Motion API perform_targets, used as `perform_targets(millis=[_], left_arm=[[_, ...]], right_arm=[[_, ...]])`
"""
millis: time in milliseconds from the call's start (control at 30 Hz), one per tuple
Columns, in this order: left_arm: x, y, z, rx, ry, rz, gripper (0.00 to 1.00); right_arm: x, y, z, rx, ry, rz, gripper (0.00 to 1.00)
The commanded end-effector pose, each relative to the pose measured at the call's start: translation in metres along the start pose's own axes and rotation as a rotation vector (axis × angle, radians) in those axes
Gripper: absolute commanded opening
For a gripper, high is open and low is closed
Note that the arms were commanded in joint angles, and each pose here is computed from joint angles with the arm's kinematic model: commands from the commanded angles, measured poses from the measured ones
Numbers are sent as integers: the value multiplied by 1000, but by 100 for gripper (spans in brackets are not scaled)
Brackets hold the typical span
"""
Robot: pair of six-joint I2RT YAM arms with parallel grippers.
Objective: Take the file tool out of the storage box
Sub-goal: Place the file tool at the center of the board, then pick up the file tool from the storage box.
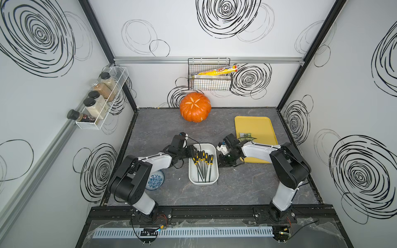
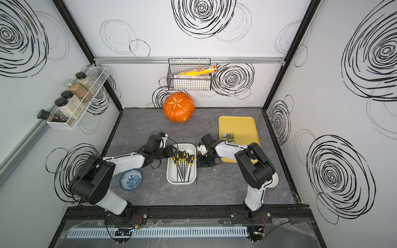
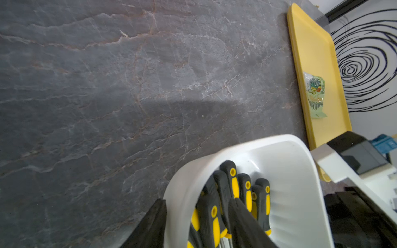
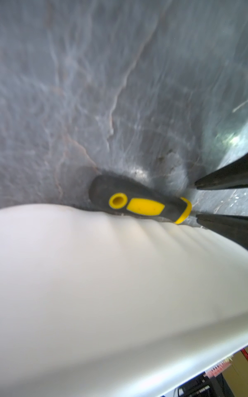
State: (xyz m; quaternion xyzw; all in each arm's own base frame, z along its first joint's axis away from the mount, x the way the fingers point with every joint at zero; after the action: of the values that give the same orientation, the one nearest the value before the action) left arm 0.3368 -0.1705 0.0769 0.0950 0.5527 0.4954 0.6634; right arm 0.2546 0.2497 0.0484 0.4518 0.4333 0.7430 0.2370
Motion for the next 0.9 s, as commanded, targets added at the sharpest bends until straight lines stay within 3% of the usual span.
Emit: perform_targets(millis=[0,200,333,500,633,867], left_arm=[[-16,14,17,-80,-21,-34,58],[-16,54,34,-247,-64,139,54],[-42,69,15,-276,-163,136,49],[-55,33,-27,-96,-240,171,44],[-48,19,-32,-103,-261,272,46],[-31,-4,-42,-91,-304,423,48]], right_arm=[[3,18,9,-68,47,-30,25],[9,42,27,-172,108,-62,27],[-4,65,47,-303,130,-182,27],[-25,102,53,-491,150,-274,21],[-10,122,45,-671,174,-184,19],[-9,119,34,-676,180,-167,20]])
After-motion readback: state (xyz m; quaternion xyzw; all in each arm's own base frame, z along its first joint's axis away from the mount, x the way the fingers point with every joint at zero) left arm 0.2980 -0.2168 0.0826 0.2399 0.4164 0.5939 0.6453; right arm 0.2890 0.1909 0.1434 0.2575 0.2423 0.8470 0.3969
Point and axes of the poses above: each gripper's point midway between its finger pads, its own y axis back along the fingers, its own x axis along the line the jaws close on, z = x × y, the point moved 3 cm from there along y, back along the fingers, and after that the axes turned 14 degrees about y, right-handed, at the moved point
